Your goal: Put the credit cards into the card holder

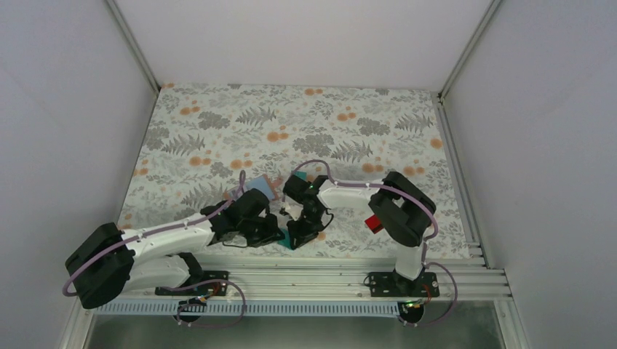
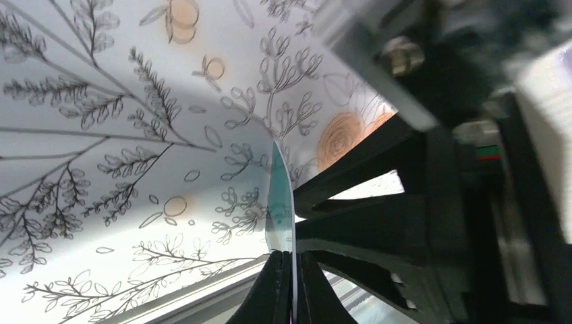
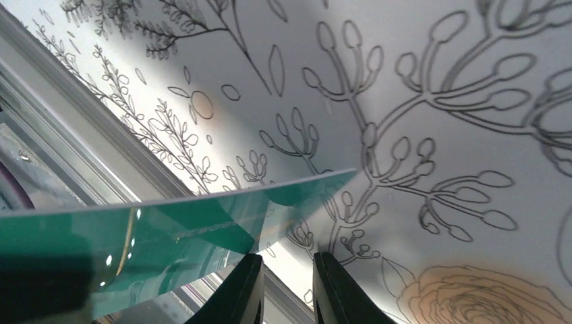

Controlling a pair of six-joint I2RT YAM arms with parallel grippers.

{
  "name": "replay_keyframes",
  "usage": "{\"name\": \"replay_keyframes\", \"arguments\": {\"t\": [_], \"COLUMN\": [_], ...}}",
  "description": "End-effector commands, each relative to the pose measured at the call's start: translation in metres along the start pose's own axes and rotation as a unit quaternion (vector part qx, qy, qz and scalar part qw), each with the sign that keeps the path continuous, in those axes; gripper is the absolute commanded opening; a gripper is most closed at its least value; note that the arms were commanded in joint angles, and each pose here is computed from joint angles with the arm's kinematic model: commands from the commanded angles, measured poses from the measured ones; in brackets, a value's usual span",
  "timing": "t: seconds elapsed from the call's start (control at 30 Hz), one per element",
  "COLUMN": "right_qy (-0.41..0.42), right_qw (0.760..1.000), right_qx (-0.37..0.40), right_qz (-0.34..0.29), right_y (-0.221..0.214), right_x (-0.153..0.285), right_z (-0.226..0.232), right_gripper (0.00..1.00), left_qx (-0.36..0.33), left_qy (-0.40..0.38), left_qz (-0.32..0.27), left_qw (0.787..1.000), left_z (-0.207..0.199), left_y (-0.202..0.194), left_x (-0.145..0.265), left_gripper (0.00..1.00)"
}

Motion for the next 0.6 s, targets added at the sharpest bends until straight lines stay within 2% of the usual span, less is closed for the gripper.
{"name": "replay_keyframes", "arguments": {"t": [0.0,0.1,0.3,0.37,0.57], "right_qy": [-0.090,-0.074,0.025,0.073,0.213], "right_qw": [0.994,0.992,0.975,0.961,0.911], "right_qx": [-0.048,-0.065,-0.107,-0.127,-0.163], "right_qz": [-0.031,-0.074,-0.193,-0.233,-0.313], "right_y": [0.012,0.030,0.068,0.078,0.097], "right_x": [0.001,0.028,0.118,0.152,0.234], "right_z": [-0.042,-0.040,-0.023,-0.017,0.007], "right_gripper": [0.21,0.25,0.45,0.50,0.55], "left_qx": [-0.036,-0.059,-0.066,-0.066,-0.061], "left_qy": [0.015,0.035,0.041,0.032,0.014], "left_qz": [-0.036,-0.048,-0.116,-0.147,-0.222], "left_qw": [0.999,0.996,0.990,0.986,0.973], "left_z": [-0.014,-0.025,-0.038,-0.046,-0.071], "left_y": [0.020,0.035,0.083,0.104,0.159], "left_x": [0.010,0.021,0.054,0.069,0.115], "left_gripper": [0.02,0.02,0.02,0.02,0.02]}}
Point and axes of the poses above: each gripper's point midway between its finger pads, its own x axis back along the fingers, its own z axis along the line the jaws close on, y = z × x, the point moved 3 cm from there along x, back along the fingers, and after that the axes turned 15 degrees about -x, right-handed, at the moved point
